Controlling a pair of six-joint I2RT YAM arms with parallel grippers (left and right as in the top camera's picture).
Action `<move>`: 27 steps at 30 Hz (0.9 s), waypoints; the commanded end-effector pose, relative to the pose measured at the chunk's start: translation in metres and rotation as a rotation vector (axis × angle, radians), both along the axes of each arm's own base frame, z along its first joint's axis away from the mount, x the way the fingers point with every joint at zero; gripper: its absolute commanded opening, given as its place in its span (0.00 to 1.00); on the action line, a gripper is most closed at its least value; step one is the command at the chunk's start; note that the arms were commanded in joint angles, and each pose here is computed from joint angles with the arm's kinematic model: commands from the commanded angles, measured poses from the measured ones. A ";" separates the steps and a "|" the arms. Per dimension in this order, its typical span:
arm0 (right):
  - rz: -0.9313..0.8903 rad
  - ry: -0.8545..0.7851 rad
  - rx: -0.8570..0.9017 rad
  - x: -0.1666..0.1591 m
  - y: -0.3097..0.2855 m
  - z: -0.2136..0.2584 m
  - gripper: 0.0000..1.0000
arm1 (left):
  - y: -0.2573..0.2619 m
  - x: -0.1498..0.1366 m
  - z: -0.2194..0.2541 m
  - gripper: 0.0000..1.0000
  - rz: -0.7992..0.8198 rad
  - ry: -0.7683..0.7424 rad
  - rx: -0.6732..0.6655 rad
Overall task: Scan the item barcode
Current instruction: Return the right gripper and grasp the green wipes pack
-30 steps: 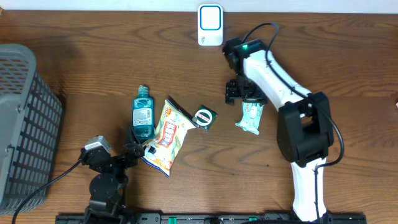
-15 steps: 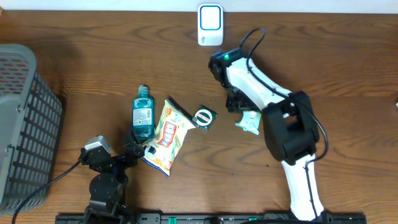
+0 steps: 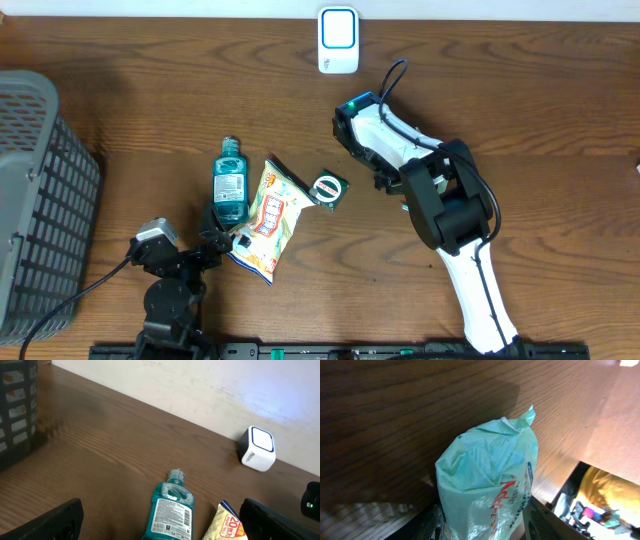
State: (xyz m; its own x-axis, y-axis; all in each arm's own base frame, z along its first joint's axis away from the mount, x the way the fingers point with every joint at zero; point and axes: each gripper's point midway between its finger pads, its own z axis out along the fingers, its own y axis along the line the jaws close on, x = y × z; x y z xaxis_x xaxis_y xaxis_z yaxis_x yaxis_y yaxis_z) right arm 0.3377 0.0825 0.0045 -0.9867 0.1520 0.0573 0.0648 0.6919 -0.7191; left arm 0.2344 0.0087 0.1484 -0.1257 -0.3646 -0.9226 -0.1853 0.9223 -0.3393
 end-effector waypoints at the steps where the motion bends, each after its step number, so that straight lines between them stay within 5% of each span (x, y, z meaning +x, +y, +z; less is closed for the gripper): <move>1: -0.125 0.144 0.067 -0.035 0.006 -0.069 0.43 | 0.001 -0.001 -0.014 0.98 0.008 0.039 0.003; 6: -0.153 0.158 0.102 -0.040 0.012 -0.073 0.01 | 0.001 -0.001 -0.014 0.98 0.008 0.039 0.003; 17: 0.017 0.280 0.442 -0.023 0.061 -0.056 0.01 | 0.001 -0.001 -0.014 0.98 0.008 0.039 0.003; 22: 0.196 0.336 0.870 -0.020 0.117 -0.009 0.01 | 0.001 -0.001 -0.014 0.98 0.008 0.039 0.003; 27: 0.559 0.386 1.387 -0.030 0.176 0.058 0.01 | 0.001 -0.001 -0.014 0.98 0.008 0.039 0.004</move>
